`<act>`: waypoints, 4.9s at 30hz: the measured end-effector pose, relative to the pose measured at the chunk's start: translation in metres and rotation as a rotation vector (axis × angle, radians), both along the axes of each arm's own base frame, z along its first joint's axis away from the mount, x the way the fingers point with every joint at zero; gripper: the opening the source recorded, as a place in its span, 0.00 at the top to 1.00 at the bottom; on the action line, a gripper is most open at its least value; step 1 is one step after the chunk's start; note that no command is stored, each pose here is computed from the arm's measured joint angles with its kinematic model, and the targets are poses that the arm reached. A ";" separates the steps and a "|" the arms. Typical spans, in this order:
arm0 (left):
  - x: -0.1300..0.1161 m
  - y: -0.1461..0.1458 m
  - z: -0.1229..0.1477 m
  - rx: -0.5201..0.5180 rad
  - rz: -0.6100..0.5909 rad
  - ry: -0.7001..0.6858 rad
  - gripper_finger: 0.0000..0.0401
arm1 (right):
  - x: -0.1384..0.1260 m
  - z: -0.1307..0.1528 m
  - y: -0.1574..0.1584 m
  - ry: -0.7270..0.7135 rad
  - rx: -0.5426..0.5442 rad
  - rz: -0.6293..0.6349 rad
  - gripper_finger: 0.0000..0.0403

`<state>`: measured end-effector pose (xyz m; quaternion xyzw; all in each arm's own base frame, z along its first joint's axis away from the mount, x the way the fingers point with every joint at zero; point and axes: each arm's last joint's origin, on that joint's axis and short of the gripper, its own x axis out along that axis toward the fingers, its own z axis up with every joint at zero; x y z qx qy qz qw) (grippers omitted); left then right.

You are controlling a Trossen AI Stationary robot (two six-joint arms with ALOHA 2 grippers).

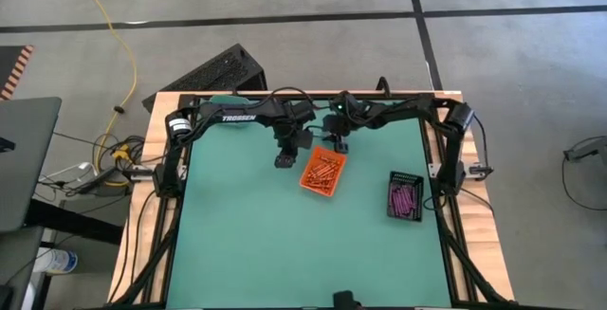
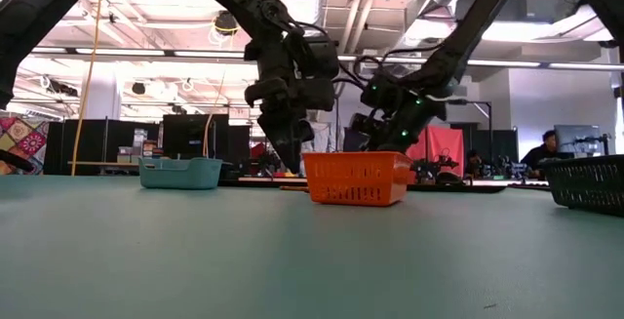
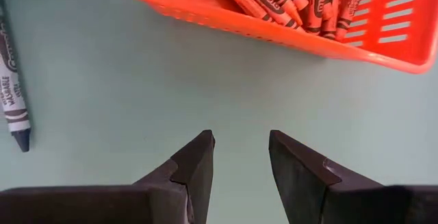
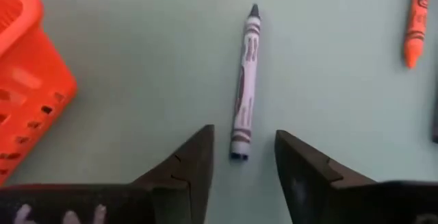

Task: Sort crayons
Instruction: Put the blue crayon into the blue bin

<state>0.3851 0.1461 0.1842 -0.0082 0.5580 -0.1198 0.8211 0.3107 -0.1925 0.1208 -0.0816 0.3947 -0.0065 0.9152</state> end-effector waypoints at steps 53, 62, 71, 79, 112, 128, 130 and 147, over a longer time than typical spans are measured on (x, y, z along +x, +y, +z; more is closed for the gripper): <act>-0.024 -0.057 0.075 0.569 0.195 0.126 0.68 | 0.004 0.088 0.054 0.056 -0.143 0.065 1.00; -0.021 -0.065 0.099 0.486 0.115 -0.082 0.68 | 0.001 0.115 0.078 0.018 -0.191 0.044 1.00; -0.013 -0.073 0.102 0.437 0.124 -0.167 0.68 | 0.004 0.121 0.095 0.000 -0.213 0.049 1.00; -0.006 -0.082 0.100 0.511 0.141 -0.180 0.68 | 0.011 0.124 0.110 -0.021 -0.253 0.050 1.00; -0.008 -0.090 0.096 0.603 0.108 -0.113 0.98 | 0.018 0.127 0.137 -0.051 -0.296 0.042 0.89; -0.028 -0.050 0.090 0.615 0.148 0.057 0.98 | 0.003 0.114 0.124 0.113 -0.178 -0.124 0.45; -0.028 -0.048 0.090 0.600 0.142 0.052 0.98 | 0.002 0.114 0.121 0.115 -0.163 -0.148 0.44; -0.033 -0.045 0.092 0.597 0.089 0.071 0.98 | -0.008 0.115 0.081 0.077 -0.091 -0.392 0.47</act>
